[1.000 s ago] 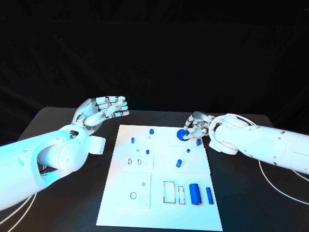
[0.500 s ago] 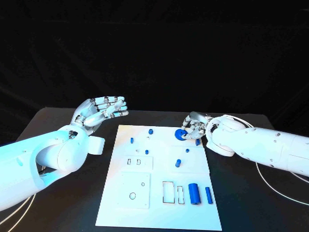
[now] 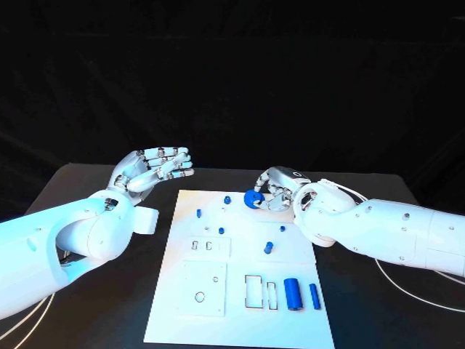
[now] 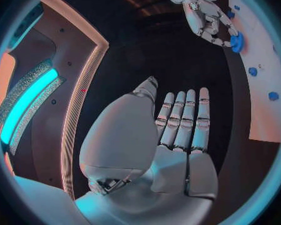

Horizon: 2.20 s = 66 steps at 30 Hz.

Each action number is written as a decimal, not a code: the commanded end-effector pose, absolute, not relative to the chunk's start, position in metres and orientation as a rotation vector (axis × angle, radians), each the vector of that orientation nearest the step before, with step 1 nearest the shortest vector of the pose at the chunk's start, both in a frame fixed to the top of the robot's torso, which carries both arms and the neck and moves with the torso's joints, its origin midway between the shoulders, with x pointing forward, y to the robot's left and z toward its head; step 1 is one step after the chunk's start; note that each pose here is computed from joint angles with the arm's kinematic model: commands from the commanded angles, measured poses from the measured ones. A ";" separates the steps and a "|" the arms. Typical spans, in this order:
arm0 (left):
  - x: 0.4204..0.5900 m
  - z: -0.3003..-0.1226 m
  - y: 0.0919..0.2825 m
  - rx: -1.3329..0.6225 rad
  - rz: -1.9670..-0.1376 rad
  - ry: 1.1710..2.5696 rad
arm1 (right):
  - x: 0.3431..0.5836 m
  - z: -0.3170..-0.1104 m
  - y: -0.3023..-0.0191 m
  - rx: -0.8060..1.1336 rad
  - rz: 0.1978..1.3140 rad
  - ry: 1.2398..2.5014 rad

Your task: Assemble the parts on the task board

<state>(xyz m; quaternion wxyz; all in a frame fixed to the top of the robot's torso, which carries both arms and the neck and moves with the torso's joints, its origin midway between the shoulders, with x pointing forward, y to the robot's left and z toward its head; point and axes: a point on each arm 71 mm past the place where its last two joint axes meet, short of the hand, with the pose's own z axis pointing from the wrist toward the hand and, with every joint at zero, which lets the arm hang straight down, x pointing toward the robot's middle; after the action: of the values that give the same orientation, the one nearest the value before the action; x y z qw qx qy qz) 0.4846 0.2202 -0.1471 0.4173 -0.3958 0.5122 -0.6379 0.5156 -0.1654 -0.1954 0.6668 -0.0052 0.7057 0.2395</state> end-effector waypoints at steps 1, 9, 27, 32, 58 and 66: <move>0.484 -0.146 0.217 -0.984 -1.628 1.289 | 0.512 -0.189 -0.153 -0.060 0.538 1.502; 0.485 -0.146 0.216 -0.984 -1.629 1.290 | 0.512 -0.192 -0.127 -0.102 0.563 1.505; 0.484 -0.145 0.213 -0.981 -1.633 1.295 | 0.509 -0.218 -0.097 -0.133 0.589 1.597; 0.484 -0.145 0.213 -0.980 -1.634 1.295 | 0.508 -0.221 -0.093 -0.137 0.591 1.605; 0.484 -0.145 0.213 -0.981 -1.633 1.299 | 0.513 -0.228 -0.089 -0.135 0.580 1.637; 0.484 -0.146 0.213 -0.982 -1.635 1.302 | 0.513 -0.232 -0.091 -0.091 0.589 1.695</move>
<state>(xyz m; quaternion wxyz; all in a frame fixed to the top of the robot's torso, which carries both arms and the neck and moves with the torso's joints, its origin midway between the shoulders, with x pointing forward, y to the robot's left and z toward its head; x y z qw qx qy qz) 0.4848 0.2159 -0.1473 0.4115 -0.3946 0.5154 -0.6398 0.5143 -0.0904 -0.2251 0.6466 -0.0444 0.7166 0.2578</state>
